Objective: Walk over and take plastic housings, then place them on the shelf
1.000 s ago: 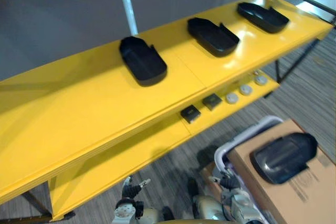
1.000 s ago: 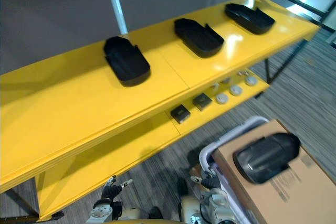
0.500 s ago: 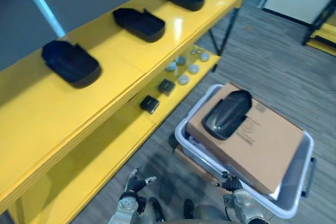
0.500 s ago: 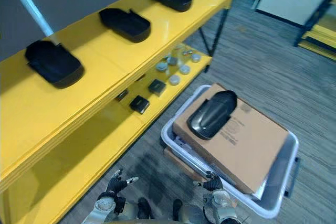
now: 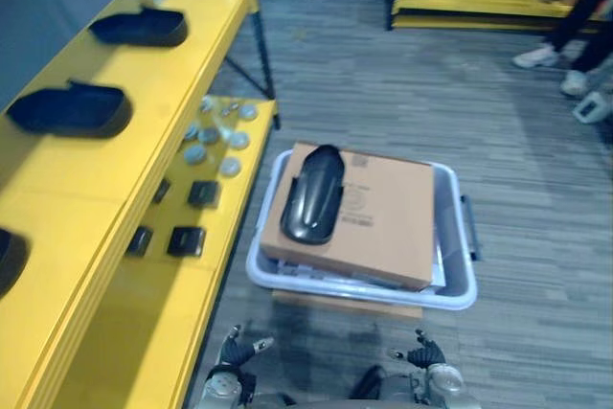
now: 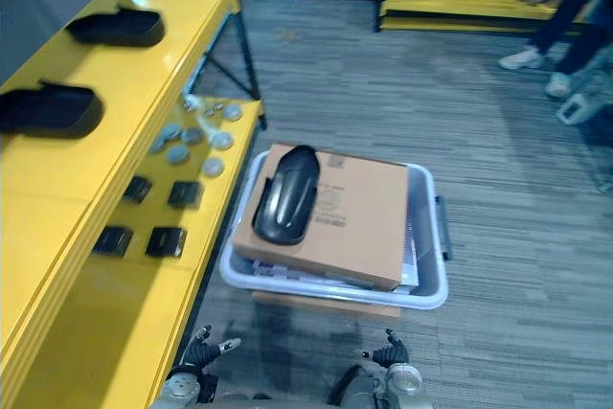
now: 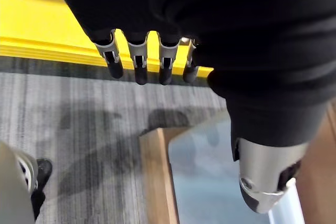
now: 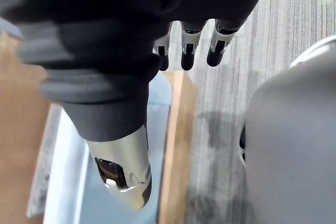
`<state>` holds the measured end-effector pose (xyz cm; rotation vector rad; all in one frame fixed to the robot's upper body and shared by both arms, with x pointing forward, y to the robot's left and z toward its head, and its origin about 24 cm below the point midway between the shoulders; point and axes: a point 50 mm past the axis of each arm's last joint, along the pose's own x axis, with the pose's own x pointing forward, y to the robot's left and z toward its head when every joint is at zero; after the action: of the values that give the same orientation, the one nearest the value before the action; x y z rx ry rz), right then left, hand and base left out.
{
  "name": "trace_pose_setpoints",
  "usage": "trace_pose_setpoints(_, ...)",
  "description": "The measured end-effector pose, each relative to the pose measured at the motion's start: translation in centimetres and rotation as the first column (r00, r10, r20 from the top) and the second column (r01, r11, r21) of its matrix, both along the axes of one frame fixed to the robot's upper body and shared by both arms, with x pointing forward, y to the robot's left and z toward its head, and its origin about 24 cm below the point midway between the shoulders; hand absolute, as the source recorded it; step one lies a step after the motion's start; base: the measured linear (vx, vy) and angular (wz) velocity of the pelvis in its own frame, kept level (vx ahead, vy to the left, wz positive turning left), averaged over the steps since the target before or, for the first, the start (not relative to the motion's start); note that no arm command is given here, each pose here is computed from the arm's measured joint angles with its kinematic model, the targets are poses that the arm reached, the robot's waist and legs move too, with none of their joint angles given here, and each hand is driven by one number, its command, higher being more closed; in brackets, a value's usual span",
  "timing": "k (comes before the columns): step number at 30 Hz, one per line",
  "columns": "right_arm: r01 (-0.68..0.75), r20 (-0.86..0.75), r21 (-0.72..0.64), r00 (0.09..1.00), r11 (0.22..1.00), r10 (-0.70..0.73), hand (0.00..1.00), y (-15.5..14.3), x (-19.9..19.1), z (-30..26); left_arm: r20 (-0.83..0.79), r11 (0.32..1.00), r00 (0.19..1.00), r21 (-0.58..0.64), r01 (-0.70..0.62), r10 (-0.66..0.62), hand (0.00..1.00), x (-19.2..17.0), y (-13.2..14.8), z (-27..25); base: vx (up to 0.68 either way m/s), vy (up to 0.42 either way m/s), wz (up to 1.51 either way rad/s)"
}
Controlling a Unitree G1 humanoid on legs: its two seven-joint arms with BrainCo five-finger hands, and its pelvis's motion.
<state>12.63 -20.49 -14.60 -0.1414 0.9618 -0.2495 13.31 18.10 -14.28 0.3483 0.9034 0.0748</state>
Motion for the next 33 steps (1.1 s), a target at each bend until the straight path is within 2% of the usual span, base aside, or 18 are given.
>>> trace_pose_setpoints(3, 0.048, 0.010, -0.010, 0.999, 0.999, -0.048, 0.00, -0.8, 0.0, 0.1, -0.004, 1.000, 1.000, -0.013, 0.014, -0.014, 0.00, 0.0, -0.7, -0.1, 0.01, 0.201, -0.70)
trace_pose_setpoints(8, 0.102, 0.016, 0.039, 0.995, 0.994, -0.103, 0.00, 0.3, -0.5, -0.1, -0.003, 0.999, 1.000, 0.029, 0.032, -0.031, 0.00, 0.2, 0.5, 0.1, 0.05, 0.168, -0.30)
trace_pose_setpoints(13, 0.231, 0.044, 0.060, 0.971, 0.971, -0.233, 0.00, -1.0, -0.9, 0.1, -0.013, 0.998, 1.000, 0.051, 0.025, -0.024, 0.00, -0.2, 1.3, 0.0, 0.05, 0.074, -0.04)
trace_pose_setpoints(15, 0.311, 0.111, 0.044, 0.943, 0.949, -0.314, 0.00, -2.7, -0.7, 1.1, -0.032, 0.998, 0.999, 0.066, 0.002, 0.000, 0.00, -1.2, 1.9, -0.2, 0.06, 0.000, -0.11)
trace_pose_setpoints(19, 0.396, 0.294, -0.053, 0.884, 0.917, -0.365, 0.00, -6.8, 0.4, 4.4, -0.041, 0.997, 0.999, 0.064, -0.031, 0.034, 0.00, -1.8, 2.3, -0.3, 0.06, 0.007, -0.07)
trace_pose_setpoints(23, 0.372, 0.548, -0.159, 0.804, 0.914, -0.231, 0.00, -9.3, 2.6, 10.4, -0.049, 0.995, 0.996, 0.070, -0.064, 0.068, 0.00, -2.5, 2.9, -0.3, 0.06, 0.015, -0.05)
trace_pose_setpoints(26, 0.312, 0.691, -0.183, 0.715, 0.932, -0.104, 0.00, -8.5, 4.3, 14.4, -0.053, 0.995, 0.996, 0.076, -0.063, 0.067, 0.00, -2.8, 3.1, -0.4, 0.03, 0.021, 0.05)
trace_pose_setpoints(29, 0.167, 0.786, -0.214, 0.615, 0.962, 0.068, 0.00, -5.8, 6.6, 17.7, -0.050, 0.995, 0.997, 0.076, -0.060, 0.064, 0.00, -2.7, 3.2, -0.3, 0.02, 0.020, 0.11)
trace_pose_setpoints(31, 0.015, 0.817, -0.247, 0.541, 0.969, 0.199, 0.00, -2.7, 8.5, 19.1, -0.049, 0.995, 0.997, 0.080, -0.052, 0.056, 0.00, -2.7, 3.3, -0.3, 0.04, 0.020, 0.30)
trace_pose_setpoints(33, -0.078, 0.826, -0.256, 0.499, 0.963, 0.260, 0.00, -0.5, 10.3, 19.6, -0.044, 0.996, 0.998, 0.079, -0.043, 0.046, 0.00, -2.6, 3.3, -0.2, 0.04, 0.006, 0.25)
